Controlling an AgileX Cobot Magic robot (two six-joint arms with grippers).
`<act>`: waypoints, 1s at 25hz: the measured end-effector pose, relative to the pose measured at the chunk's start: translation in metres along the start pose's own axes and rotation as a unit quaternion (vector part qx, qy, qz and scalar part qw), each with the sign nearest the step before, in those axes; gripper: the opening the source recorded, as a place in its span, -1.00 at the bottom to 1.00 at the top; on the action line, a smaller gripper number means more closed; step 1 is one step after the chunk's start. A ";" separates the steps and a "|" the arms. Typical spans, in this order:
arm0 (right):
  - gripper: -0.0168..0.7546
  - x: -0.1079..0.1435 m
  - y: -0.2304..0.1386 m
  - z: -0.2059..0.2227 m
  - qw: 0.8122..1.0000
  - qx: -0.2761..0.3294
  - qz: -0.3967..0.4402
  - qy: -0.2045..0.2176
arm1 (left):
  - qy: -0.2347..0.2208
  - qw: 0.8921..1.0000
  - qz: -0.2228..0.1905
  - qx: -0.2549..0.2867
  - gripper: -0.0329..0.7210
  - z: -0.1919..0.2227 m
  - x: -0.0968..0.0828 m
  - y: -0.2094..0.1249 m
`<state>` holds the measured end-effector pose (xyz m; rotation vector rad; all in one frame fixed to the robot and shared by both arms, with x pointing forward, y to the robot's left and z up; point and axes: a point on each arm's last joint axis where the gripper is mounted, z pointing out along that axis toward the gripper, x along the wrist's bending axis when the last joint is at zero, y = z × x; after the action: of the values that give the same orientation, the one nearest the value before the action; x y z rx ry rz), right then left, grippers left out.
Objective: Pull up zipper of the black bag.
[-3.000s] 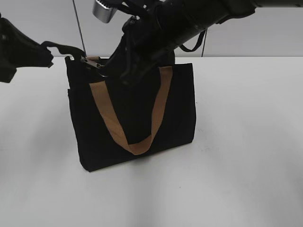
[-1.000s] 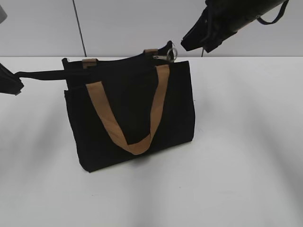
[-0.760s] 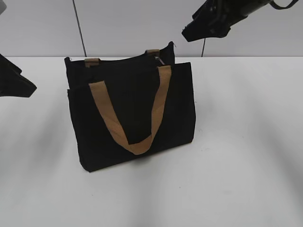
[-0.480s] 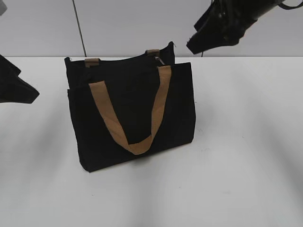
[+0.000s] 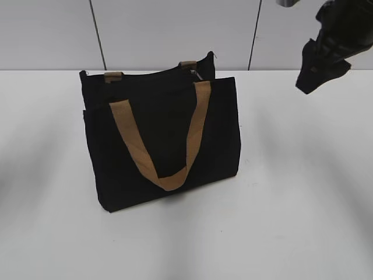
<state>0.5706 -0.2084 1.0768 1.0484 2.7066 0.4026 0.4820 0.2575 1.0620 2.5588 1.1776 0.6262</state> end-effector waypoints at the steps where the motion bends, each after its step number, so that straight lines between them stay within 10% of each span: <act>1: 0.19 -0.003 -0.002 0.000 0.999 0.012 0.036 -0.017 | 0.023 0.999 -0.038 0.009 0.26 0.000 0.004 -0.002; 10: 0.19 -0.007 -0.013 -0.027 0.980 0.002 0.183 -0.074 | 0.034 0.978 -0.204 0.007 0.24 -0.001 0.006 -0.003; 25: 0.19 0.094 -0.139 -0.045 0.978 -0.065 0.196 -0.025 | 0.015 0.969 -0.217 -0.117 0.24 -0.056 -0.059 -0.100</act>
<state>0.4022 -0.2508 1.0651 1.5308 2.3842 0.5993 0.3552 0.2787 1.0553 2.0136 1.5114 0.6510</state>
